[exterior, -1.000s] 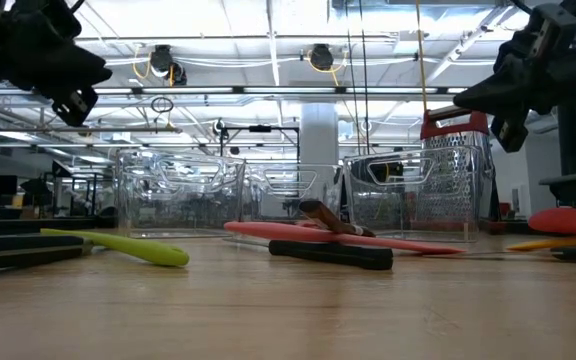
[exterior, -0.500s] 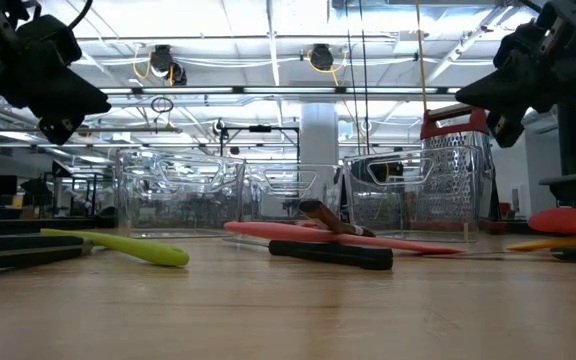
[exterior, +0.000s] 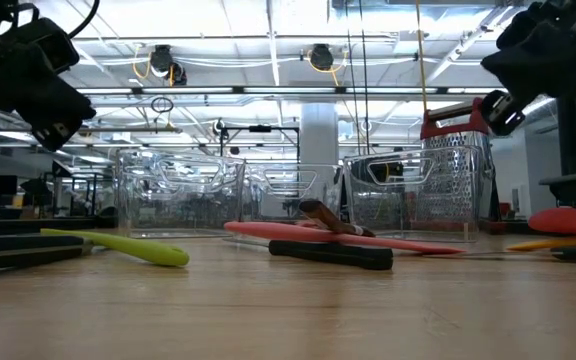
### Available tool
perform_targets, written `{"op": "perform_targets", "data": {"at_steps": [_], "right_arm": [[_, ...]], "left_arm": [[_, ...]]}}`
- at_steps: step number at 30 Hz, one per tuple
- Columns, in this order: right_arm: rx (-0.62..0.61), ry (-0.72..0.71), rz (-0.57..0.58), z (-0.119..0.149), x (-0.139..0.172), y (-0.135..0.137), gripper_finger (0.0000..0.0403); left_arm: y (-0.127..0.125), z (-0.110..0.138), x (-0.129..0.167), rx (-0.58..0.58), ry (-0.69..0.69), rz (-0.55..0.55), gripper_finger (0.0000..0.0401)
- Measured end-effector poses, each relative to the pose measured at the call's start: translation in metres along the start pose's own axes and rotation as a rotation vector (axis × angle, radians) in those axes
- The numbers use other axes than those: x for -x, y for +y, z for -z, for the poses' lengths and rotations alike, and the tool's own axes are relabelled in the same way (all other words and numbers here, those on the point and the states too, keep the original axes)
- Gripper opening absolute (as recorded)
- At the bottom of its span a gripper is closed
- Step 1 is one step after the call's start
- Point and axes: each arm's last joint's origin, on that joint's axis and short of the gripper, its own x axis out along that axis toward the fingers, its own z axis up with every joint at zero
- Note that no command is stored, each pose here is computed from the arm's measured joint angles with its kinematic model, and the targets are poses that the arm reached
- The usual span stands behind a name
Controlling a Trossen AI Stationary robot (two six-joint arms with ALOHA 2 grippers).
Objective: Pick & Place Kitchen Items
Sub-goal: Put the blue spatula in the middle bin
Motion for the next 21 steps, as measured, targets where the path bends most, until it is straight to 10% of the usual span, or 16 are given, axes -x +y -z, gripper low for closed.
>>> {"op": "perform_targets", "data": {"at_steps": [12, 21], "right_arm": [[-0.588, 0.087, -0.094, -0.0083, -0.0002, 0.0088, 0.0004], [-0.502, 0.079, -0.098, -0.0086, -0.0001, 0.0089, 0.0004]], "left_arm": [[0.0004, 0.0008, 0.0000, 0.011, 0.009, -0.004, 0.0063], [0.0004, 0.0008, 0.0000, -0.044, 0.009, -0.004, 0.0063]]}}
